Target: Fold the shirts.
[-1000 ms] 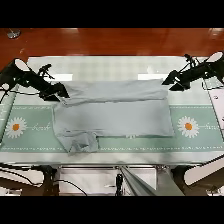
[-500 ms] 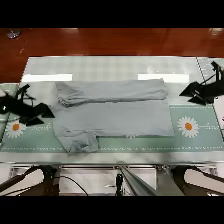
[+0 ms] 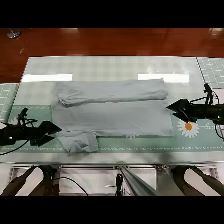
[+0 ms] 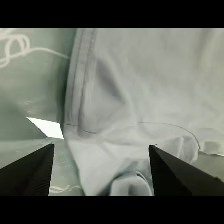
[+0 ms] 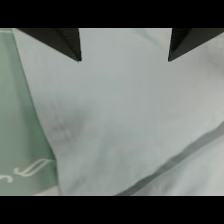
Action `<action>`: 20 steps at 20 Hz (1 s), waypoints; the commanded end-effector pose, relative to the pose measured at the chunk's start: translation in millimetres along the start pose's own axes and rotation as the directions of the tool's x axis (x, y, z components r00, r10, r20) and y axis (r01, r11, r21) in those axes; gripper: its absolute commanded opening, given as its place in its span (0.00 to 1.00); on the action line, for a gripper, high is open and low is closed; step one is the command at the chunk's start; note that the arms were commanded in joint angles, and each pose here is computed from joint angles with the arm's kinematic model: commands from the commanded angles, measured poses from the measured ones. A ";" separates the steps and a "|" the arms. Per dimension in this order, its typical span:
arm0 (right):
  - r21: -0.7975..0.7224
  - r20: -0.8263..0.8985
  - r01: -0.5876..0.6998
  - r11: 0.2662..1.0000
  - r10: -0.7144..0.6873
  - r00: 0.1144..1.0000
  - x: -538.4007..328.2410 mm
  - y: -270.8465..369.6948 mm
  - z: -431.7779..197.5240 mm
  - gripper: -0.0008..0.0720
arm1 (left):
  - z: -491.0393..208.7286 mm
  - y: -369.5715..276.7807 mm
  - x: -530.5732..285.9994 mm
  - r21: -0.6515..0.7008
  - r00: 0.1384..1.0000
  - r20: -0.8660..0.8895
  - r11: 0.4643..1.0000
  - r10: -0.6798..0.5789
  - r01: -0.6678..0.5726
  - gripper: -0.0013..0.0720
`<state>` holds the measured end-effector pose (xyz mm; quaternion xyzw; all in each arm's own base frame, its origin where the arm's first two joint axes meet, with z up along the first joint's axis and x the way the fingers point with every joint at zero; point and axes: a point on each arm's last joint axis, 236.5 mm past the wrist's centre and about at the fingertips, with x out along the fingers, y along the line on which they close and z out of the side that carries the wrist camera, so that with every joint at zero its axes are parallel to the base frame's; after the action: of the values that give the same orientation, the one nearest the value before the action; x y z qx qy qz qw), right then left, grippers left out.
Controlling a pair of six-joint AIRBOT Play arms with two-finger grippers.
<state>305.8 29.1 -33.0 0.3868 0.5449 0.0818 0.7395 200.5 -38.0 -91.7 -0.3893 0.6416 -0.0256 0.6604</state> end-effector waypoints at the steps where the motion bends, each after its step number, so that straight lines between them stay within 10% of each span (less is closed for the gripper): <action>1: 0.009 0.005 -0.025 1.000 0.025 1.000 1.7 3.6 -3.6 0.86 | -16.5 -3.4 15.0 0.041 0.999 -0.033 0.999 -0.011 0.012 0.98; 7: 0.032 0.033 -0.028 0.999 0.027 0.999 -2.8 1.1 4.3 0.86 | -34.5 -31.7 41.1 0.097 0.995 -0.056 0.991 -0.084 0.089 0.97; 8: 0.055 0.058 -0.021 0.998 0.018 0.998 -11.8 -4.9 12.8 0.86 | -38.5 -33.0 41.4 0.124 0.994 -0.072 0.988 -0.086 0.095 0.72; 9: 0.073 0.076 -0.011 0.997 0.005 0.997 -22.2 -13.7 19.3 0.86 | -42.5 -34.0 40.5 0.153 0.992 -0.090 0.983 -0.091 0.104 0.19; 10: 0.101 0.075 0.026 0.995 -0.034 0.997 -32.8 -30.7 19.7 0.86 | -46.8 -35.5 39.5 0.178 0.989 -0.110 0.977 -0.097 0.115 0.05; 14: 0.198 -0.164 0.277 0.940 -0.247 0.955 -43.8 -100.8 -46.6 0.86 | -48.6 -36.4 38.9 0.184 0.988 -0.118 0.976 -0.099 0.120 0.05; 20: 0.267 -0.208 0.231 0.936 -0.178 0.962 -27.6 -95.3 -69.2 0.86 | -48.9 -36.5 39.0 0.184 0.988 -0.118 0.976 -0.100 0.120 0.05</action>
<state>216.8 -21.9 -78.7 0.4168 0.6412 -0.0381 0.6432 182.2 -106.8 -98.4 -0.3576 0.6491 -0.1417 0.6563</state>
